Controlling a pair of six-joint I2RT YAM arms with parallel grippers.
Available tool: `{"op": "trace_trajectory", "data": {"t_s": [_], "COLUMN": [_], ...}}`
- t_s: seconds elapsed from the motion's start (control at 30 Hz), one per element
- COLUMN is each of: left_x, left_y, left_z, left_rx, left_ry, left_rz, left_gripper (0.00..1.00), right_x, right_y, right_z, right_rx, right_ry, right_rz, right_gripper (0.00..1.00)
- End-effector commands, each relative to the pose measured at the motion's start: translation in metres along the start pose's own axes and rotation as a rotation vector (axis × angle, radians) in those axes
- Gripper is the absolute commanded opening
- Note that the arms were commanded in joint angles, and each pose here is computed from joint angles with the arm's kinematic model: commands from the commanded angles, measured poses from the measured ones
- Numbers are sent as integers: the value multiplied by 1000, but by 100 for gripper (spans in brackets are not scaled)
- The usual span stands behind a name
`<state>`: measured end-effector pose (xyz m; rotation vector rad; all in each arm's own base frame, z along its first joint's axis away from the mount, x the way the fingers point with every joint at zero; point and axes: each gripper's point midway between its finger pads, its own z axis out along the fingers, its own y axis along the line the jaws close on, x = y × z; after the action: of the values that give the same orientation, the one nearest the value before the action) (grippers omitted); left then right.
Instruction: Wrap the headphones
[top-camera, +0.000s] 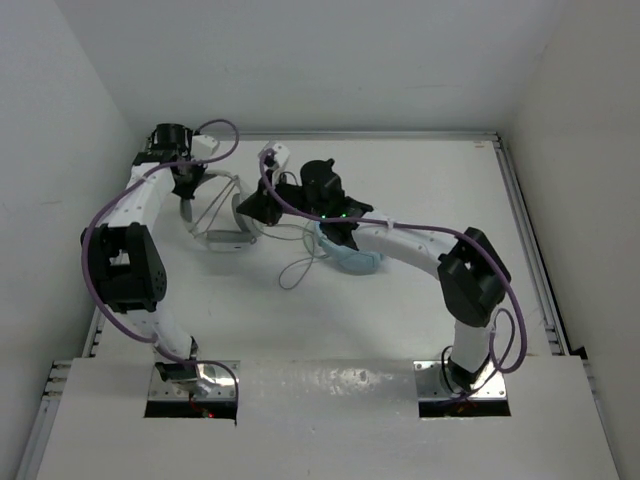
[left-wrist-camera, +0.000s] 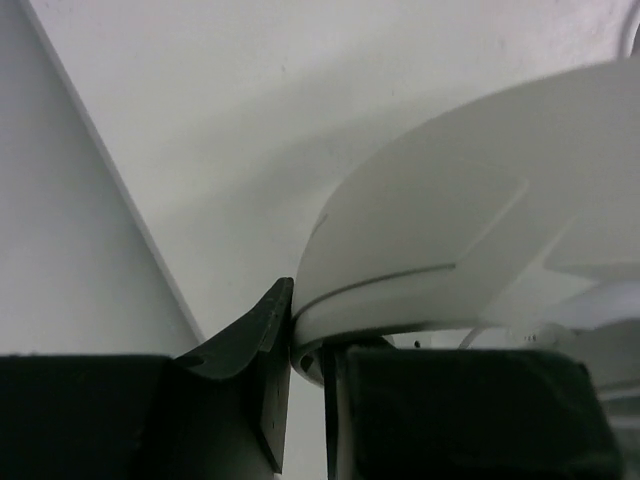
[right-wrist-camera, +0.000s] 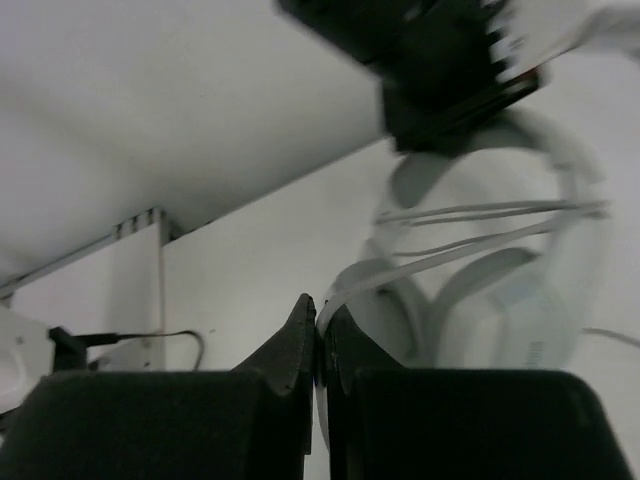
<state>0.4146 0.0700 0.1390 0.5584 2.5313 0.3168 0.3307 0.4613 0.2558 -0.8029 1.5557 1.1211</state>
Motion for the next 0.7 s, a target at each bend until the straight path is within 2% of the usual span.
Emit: {"op": "trace_trajectory", "data": {"t_s": [0.0, 0.13, 0.23, 0.27, 0.3, 0.37, 0.4, 0.43, 0.53, 0.57, 0.6, 0.63, 0.67], "left_x": [-70, -120, -139, -146, -151, -160, -162, -162, -165, -165, -168, -166, -165], "left_y": [44, 56, 46, 45, 42, 32, 30, 23, 20, 20, 22, 23, 23], "left_z": [-23, -54, -79, -90, -104, -134, -144, -155, -195, -212, -225, -234, -244], "left_rx": [-145, -93, 3, 27, 50, 124, 141, 176, 189, 182, 172, 165, 155], "left_ry": [-230, -421, -504, -535, -563, -614, -630, -640, -703, -731, -757, -763, -779], "left_rz": [-209, -347, -391, -396, -395, -392, -386, -380, -350, -339, -325, -314, -302], "left_gripper": [0, 0, 0, 0, 0, 0, 0, 0, 0, 0, 0, 0, 0], "right_x": [-25, -7, 20, 42, 53, 78, 92, 99, 124, 130, 136, 136, 130], "right_y": [54, 106, 106, 98, 83, 62, 49, 40, 25, 22, 21, 15, 9], "right_z": [13, 32, 50, 59, 64, 70, 68, 67, 57, 54, 45, 42, 39], "right_rx": [-187, -380, -392, -376, -326, -263, -239, -209, -191, -197, -196, -161, -124], "right_ry": [-6, 30, 57, 93, 109, 142, 158, 158, 195, 208, 220, 216, 189], "right_rz": [45, 133, 151, 165, 146, 118, 68, 39, -97, -163, -191, -217, -247], "right_gripper": [0, 0, 6, 8, 18, 28, 38, 40, 58, 67, 81, 89, 92]}}
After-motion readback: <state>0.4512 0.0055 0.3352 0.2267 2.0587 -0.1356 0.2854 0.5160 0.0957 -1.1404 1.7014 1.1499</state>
